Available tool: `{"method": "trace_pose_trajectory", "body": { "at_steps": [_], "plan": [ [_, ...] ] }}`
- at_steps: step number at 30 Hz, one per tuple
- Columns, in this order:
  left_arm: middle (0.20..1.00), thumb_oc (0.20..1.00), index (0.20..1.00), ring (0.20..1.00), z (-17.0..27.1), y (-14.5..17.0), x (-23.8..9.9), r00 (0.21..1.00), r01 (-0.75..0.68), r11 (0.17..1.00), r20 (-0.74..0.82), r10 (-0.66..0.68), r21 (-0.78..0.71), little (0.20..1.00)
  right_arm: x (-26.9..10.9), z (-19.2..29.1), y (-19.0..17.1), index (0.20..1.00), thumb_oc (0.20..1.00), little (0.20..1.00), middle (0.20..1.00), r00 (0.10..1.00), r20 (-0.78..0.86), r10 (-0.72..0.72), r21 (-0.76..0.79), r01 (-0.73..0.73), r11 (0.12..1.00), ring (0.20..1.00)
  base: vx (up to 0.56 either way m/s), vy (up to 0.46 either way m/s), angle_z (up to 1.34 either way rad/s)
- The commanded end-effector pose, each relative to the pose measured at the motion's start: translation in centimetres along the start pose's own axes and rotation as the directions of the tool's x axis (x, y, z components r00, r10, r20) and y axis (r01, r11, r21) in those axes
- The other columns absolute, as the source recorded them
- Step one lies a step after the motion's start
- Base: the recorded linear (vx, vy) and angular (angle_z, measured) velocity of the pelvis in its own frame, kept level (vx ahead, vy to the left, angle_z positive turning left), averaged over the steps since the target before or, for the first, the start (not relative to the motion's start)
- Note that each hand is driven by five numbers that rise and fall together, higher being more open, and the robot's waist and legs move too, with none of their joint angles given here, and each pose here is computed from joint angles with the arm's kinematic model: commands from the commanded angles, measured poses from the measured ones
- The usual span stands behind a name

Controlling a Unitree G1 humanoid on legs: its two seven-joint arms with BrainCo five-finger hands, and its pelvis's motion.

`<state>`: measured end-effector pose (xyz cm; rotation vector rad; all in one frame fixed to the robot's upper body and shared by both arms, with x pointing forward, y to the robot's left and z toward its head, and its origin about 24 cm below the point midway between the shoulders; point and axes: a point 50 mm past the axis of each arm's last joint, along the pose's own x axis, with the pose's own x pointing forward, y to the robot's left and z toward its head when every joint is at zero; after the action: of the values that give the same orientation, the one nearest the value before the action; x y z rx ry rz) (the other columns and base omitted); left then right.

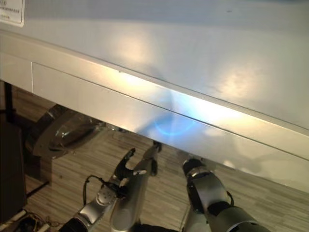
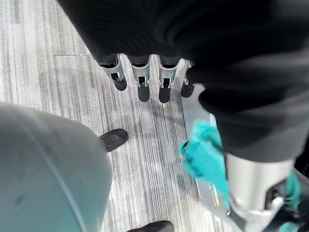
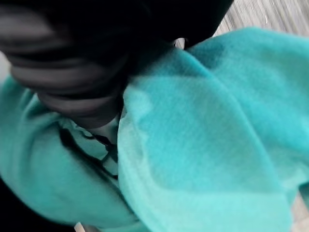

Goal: Grab the laundry basket,head to the washer,open it,put in the laundry and shut it.

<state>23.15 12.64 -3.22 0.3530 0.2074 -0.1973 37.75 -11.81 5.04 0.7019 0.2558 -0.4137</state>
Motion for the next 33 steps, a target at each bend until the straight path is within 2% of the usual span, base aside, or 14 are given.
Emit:
{"method": "trace_pose_trajectory", "body": {
  "at_steps": [1,5,10,11,14,16,17,18,19,20,21,23,29,33],
  "plan": [
    [1.0,1.0,1.0,1.0,0.7,-0.6,-0.5,0.997,0.04,0.997,0.067,-0.044,0.062,1.0,-0.8,4.9,5.5,0.2,0.2,0.2,0.2,0.969,0.203,0.144,0.213,-0.187,0.959,0.2,0.01,-0.029,0.21],
    [1.0,1.0,1.0,1.0,0.4,-0.3,-0.5,0.997,0.037,0.996,0.06,-0.042,0.08,1.0,-2.3,10.9,8.9,0.2,0.2,0.2,0.2,0.884,0.422,0.201,0.232,-0.319,0.919,0.2,0.01,-0.019,0.21],
    [1.0,1.0,1.0,1.0,0.8,0.3,-0.2,0.996,0.027,0.996,0.083,-0.034,0.085,1.0,-7.6,21.7,11.7,0.2,0.2,0.2,0.2,0.611,0.767,0.197,0.214,-0.532,0.819,0.2,0.01,-0.015,0.21],
    [1.0,1.0,1.0,1.0,0.6,0.5,-0.3,0.996,0.031,0.995,0.08,-0.039,0.095,1.0,-9.6,24.7,12.0,0.2,0.2,0.2,0.2,0.505,0.844,0.182,0.159,-0.559,0.814,0.2,0.01,-0.005,0.2],
    [1.0,1.0,1.0,1.0,0.8,0.7,-0.2,0.995,0.04,0.994,0.091,-0.049,0.099,1.0,-11.8,28.9,11.7,0.2,0.2,0.2,0.2,0.387,0.913,0.132,0.118,-0.558,0.822,0.2,0.02,-0.021,0.15],
    [1.0,1.0,1.0,1.0,0.8,1.0,-0.5,0.994,0.047,0.995,0.099,-0.055,0.087,1.0,-13.8,34.8,10.3,0.2,0.2,0.2,0.2,0.245,0.969,0.029,0.057,-0.333,0.941,0.2,0.01,-0.02,0.07],
    [1.0,1.0,1.0,1.0,1.0,0.9,-0.4,0.993,0.051,0.995,0.104,-0.059,0.086,1.0,-14.0,35.1,10.4,0.2,0.2,0.2,0.2,0.24,0.971,0.025,0.056,-0.327,0.943,0.2,0.01,-0.023,0.13],
    [1.0,1.0,1.0,1.0,1.1,1.0,-0.3,0.992,0.054,0.994,0.108,-0.064,0.094,1.0,-13.8,36.7,9.8,0.733,0.733,0.733,0.733,0.235,0.972,0.021,0.026,-0.196,0.98,0.733,0.0,-0.01,0.19],
    [1.0,1.0,1.0,1.0,1.3,1.2,-0.2,0.991,0.053,0.994,0.114,-0.064,0.096,1.0,-12.8,37.9,8.9,1.0,1.0,1.0,1.0,0.269,0.962,0.036,-0.022,-0.056,0.998,1.0,0.0,-0.022,0.19],
    [1.0,1.0,1.0,1.0,1.4,1.7,-0.1,0.992,0.044,0.994,0.115,-0.056,0.104,1.0,-11.6,38.5,7.7,1.0,1.0,1.0,1.0,0.311,0.95,0.028,-0.061,0.098,0.993,1.0,0.02,0.002,0.18],
    [1.0,1.0,1.0,1.0,1.8,2.0,0.0,0.992,0.022,0.997,0.124,-0.031,0.074,1.0,-11.9,38.8,8.2,1.0,1.0,1.0,1.0,0.306,0.945,0.117,-0.166,0.137,0.977,1.0,0.02,0.012,0.16],
    [1.0,1.0,1.0,1.0,2.0,2.2,-0.1,0.992,0.009,0.998,0.124,-0.017,0.068,1.0,-11.6,38.8,7.3,1.0,1.0,1.0,1.0,0.314,0.945,0.09,-0.133,0.118,0.984,1.0,0.02,0.018,0.17],
    [1.0,1.0,1.0,1.0,2.3,2.2,0.4,0.992,-0.012,0.999,0.125,0.007,0.042,1.0,-11.9,34.6,8.0,1.0,1.0,1.0,1.0,0.25,0.949,0.193,-0.158,-0.153,0.975,1.0,0.01,-0.016,-0.01],
    [1.0,1.0,1.0,1.0,2.6,2.2,0.7,0.99,-0.026,0.999,0.139,0.02,0.038,1.0,-11.7,31.3,8.9,1.0,1.0,1.0,1.0,0.237,0.939,0.249,-0.203,-0.203,0.958,1.0,0.0,0.0,0.0]
  ]
}}
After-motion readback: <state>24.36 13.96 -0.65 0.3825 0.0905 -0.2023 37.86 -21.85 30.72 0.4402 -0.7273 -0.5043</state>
